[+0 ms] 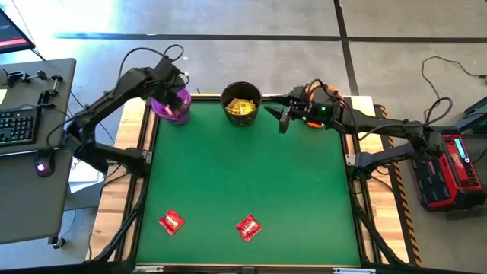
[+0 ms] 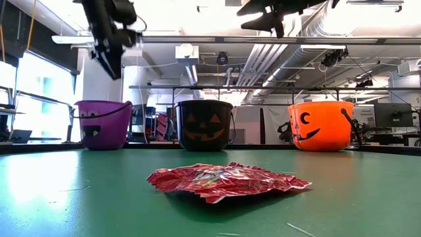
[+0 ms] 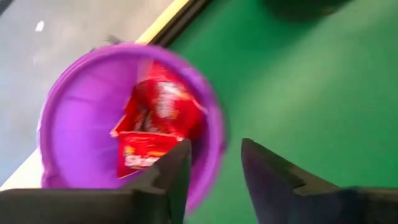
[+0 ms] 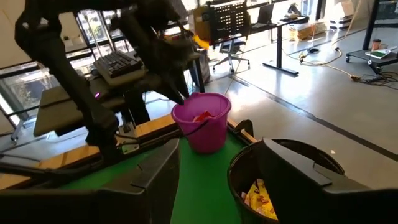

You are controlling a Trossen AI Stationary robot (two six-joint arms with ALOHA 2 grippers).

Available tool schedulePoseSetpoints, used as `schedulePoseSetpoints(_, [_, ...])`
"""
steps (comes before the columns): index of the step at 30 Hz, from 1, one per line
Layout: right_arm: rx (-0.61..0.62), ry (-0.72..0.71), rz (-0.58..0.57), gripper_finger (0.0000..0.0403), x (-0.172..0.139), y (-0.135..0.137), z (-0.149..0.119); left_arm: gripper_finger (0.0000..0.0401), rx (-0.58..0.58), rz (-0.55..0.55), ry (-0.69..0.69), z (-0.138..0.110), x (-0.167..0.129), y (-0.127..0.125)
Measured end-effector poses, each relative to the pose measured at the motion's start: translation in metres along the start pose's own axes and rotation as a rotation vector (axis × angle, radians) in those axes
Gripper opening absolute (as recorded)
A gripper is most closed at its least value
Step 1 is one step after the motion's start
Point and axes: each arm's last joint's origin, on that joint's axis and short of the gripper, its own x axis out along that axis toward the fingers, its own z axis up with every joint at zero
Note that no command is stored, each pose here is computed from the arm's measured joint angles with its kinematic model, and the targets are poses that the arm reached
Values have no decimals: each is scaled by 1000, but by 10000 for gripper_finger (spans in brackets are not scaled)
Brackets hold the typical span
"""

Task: Sort candy by brand, put in halloween buckets
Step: Put the red candy pack into the violet bucket

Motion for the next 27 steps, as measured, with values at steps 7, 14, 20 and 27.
schedulePoseSetpoints(7, [-28, 40, 36, 138, -1, 10, -5, 156, 148, -149, -126, -27, -47, -38])
schedulePoseSetpoints(14, [-44, 48, 85, 10, -3, 24, -8, 156, 256, -266, 7, -69, -72, -72])
schedulePoseSetpoints(20, [-58, 77, 125, 23, -5, 33, -12, 156, 301, -317, 116, -88, -80, -102])
schedulePoseSetpoints(27, [-68, 126, 173, 3, -8, 45, -18, 156, 375, -342, 147, -108, -88, -136])
